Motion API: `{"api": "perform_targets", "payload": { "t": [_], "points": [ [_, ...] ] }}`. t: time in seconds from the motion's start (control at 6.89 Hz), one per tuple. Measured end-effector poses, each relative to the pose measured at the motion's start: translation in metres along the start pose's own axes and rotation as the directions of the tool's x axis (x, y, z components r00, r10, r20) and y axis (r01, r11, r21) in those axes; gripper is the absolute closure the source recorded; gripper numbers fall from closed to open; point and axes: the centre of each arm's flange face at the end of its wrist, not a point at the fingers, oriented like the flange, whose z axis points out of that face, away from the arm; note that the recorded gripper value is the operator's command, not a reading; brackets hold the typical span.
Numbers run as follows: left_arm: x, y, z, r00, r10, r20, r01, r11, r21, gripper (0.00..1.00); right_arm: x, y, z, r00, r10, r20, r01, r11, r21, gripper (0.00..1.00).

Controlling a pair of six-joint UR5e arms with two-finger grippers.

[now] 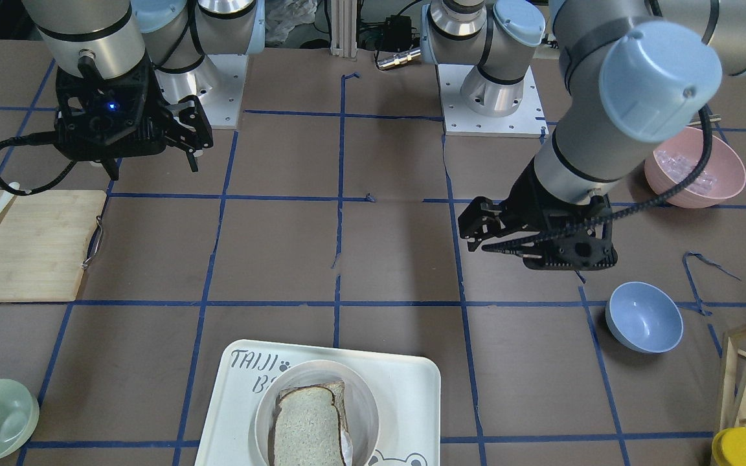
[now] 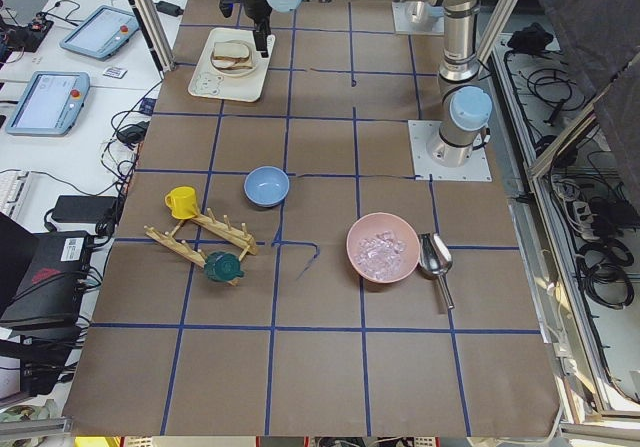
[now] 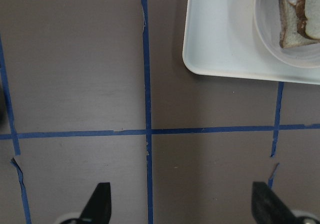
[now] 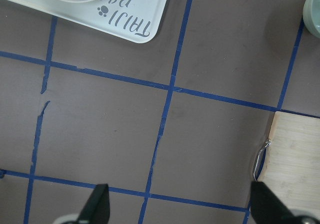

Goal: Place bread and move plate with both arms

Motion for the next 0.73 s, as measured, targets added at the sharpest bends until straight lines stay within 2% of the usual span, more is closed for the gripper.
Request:
{"api": "perform_targets", "payload": {
  "t": [0.44, 0.73],
  "points": [
    [-0.011, 0.070, 0.001, 0.999, -0.016, 0.032, 0.016, 1.000, 0.002, 0.00, -0.001, -0.001, 0.000, 1.000, 0.025, 0.013, -0.025, 1.000, 0.004, 0.02],
    [-0.016, 0.093, -0.001, 0.999, -0.020, 0.039, 0.019, 1.000, 0.019, 0.00, 0.000, -0.003, -0.001, 0.997, 0.068, 0.027, -0.069, 0.997, 0.023, 0.01]
  ]
}}
